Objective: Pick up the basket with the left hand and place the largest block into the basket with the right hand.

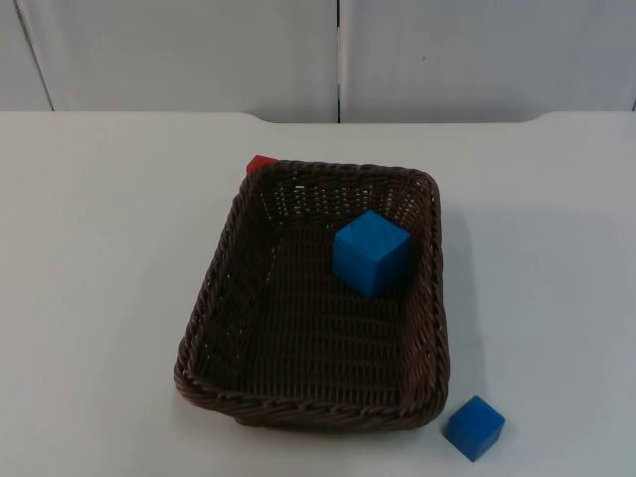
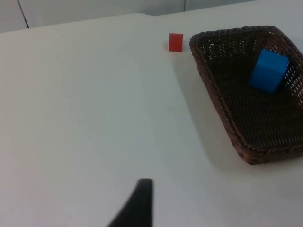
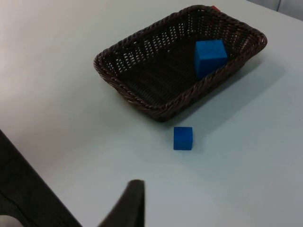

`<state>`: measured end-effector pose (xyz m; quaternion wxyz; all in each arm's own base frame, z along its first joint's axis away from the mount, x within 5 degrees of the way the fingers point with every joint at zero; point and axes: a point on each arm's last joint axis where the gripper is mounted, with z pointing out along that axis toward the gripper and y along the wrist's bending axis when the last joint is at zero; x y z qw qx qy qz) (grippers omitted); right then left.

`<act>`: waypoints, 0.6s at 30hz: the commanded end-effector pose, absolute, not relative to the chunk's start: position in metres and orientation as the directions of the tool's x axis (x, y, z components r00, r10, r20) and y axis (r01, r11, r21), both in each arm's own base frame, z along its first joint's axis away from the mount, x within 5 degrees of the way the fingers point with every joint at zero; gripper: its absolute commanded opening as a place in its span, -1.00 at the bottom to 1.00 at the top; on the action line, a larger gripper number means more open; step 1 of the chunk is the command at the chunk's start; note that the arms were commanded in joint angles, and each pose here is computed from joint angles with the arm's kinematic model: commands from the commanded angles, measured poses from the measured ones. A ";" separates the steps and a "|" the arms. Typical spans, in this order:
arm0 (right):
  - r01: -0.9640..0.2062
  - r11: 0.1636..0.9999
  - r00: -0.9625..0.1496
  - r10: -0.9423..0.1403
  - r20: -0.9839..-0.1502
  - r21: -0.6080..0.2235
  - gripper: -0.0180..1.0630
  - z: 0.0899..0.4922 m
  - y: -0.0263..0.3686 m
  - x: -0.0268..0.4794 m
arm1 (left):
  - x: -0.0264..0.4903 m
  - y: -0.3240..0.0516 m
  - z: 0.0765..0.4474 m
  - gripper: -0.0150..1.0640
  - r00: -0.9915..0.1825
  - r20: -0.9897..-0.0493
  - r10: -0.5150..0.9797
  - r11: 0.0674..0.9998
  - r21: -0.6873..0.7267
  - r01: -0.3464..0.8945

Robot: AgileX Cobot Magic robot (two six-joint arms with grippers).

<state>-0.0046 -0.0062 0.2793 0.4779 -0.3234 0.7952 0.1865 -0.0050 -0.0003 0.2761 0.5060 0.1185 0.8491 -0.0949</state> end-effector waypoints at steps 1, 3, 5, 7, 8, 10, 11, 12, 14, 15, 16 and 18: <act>-0.697 0.717 -0.324 -0.328 -0.887 -0.010 0.99 0.279 -0.006 -0.004 | -0.005 0.000 0.275 0.98 -0.462 -0.881 0.107 0.954 -0.040 0.297; -0.697 0.717 -0.324 -0.328 -0.887 -0.010 0.99 0.279 -0.006 -0.004 | -0.005 0.000 0.275 0.98 -0.462 -0.881 0.107 0.954 -0.040 0.297; -0.697 0.717 -0.324 -0.328 -0.887 -0.010 0.99 0.279 -0.006 -0.004 | -0.005 0.000 0.275 0.98 -0.462 -0.881 0.107 0.954 -0.040 0.297; -0.697 0.717 -0.324 -0.328 -0.887 -0.010 0.99 0.279 -0.006 -0.004 | -0.005 0.000 0.275 0.98 -0.462 -0.881 0.107 0.954 -0.040 0.297; -0.697 0.717 -0.324 -0.328 -0.887 -0.010 0.99 0.279 -0.006 -0.004 | -0.005 0.000 0.275 0.98 -0.462 -0.881 0.105 0.953 -0.043 0.299; -0.697 0.717 -0.324 -0.328 -0.887 -0.010 0.99 0.279 -0.006 -0.004 | -0.005 0.000 0.275 0.98 -0.462 -0.881 0.105 0.953 -0.043 0.299; -0.697 0.717 -0.324 -0.328 -0.887 -0.010 0.99 0.279 -0.006 -0.004 | -0.005 0.000 0.275 0.98 -0.462 -0.881 0.105 0.953 -0.043 0.299; -0.697 0.717 -0.324 -0.328 -0.887 -0.010 0.99 0.279 -0.006 -0.004 | -0.005 0.000 0.275 0.98 -0.462 -0.881 0.105 0.953 -0.043 0.299; -0.697 0.717 -0.324 -0.328 -0.887 -0.010 0.99 0.279 -0.006 -0.004 | -0.005 0.000 0.275 0.98 -0.462 -0.881 0.105 0.953 -0.043 0.299; -0.697 0.717 -0.324 -0.328 -0.887 -0.010 0.99 0.279 -0.006 -0.004 | -0.005 0.000 0.275 0.98 -0.462 -0.881 0.105 0.953 -0.043 0.299; -0.697 0.717 -0.324 -0.328 -0.887 -0.010 0.99 0.279 -0.006 -0.004 | -0.005 0.000 0.275 0.98 -0.462 -0.881 0.105 0.953 -0.043 0.299; -0.697 0.717 -0.324 -0.328 -0.887 -0.010 0.99 0.279 -0.006 -0.004 | -0.005 0.000 0.275 0.98 -0.462 -0.881 0.105 0.953 -0.043 0.299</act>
